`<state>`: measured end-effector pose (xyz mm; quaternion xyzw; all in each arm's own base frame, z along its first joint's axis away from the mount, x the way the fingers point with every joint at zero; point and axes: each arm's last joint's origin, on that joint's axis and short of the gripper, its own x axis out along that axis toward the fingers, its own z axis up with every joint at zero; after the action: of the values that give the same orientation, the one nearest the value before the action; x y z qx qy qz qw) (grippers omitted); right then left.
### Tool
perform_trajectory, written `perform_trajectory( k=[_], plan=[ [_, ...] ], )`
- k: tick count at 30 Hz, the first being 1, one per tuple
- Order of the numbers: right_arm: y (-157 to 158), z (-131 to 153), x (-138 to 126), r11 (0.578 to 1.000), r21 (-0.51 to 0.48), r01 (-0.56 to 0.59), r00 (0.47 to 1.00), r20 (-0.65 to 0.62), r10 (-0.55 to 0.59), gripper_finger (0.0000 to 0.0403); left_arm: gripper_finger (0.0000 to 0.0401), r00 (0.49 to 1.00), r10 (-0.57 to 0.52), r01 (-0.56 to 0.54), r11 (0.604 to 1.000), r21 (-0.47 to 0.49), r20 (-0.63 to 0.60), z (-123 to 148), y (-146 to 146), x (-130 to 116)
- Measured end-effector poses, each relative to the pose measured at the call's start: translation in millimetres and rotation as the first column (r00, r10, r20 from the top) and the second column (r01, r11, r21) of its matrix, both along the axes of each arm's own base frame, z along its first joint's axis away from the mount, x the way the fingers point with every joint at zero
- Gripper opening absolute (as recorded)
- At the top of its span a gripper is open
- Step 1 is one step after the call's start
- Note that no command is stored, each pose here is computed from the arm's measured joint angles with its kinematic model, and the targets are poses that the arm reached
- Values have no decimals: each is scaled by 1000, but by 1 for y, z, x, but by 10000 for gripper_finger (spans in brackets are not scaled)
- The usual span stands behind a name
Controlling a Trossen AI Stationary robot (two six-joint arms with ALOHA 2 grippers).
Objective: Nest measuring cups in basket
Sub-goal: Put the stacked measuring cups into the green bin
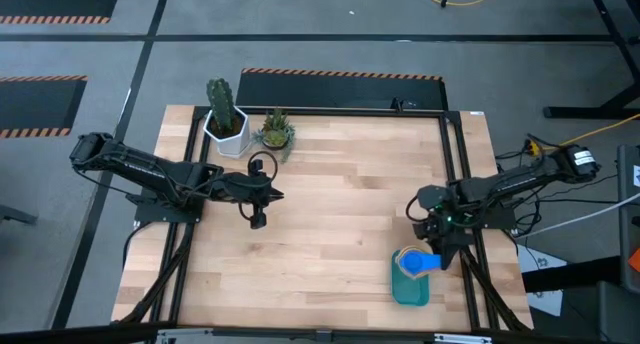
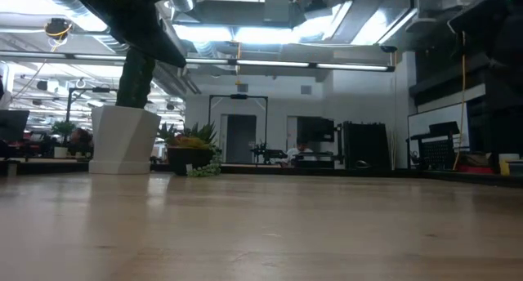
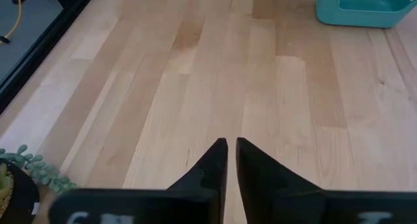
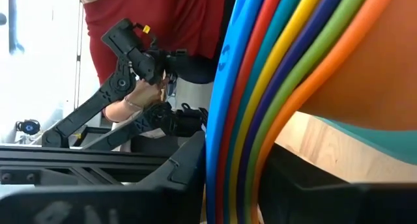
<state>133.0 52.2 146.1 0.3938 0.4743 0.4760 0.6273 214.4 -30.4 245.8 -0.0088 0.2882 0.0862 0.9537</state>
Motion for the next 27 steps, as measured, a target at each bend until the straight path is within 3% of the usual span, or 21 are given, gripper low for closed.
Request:
perform_trajectory(
  k=[16, 27],
  plan=[
    [3, -20, 4, 998, -47, -50, 999, -6, 49, 106, 1, 1000, 0, 0, 1000, 0, 0, 0, 0, 0],
    [4, -29, 6, 996, -62, -61, 998, -39, 59, 106, 22, 1000, 0, 0, 1000, 0, 0, 0, 0, 0]
  ],
)
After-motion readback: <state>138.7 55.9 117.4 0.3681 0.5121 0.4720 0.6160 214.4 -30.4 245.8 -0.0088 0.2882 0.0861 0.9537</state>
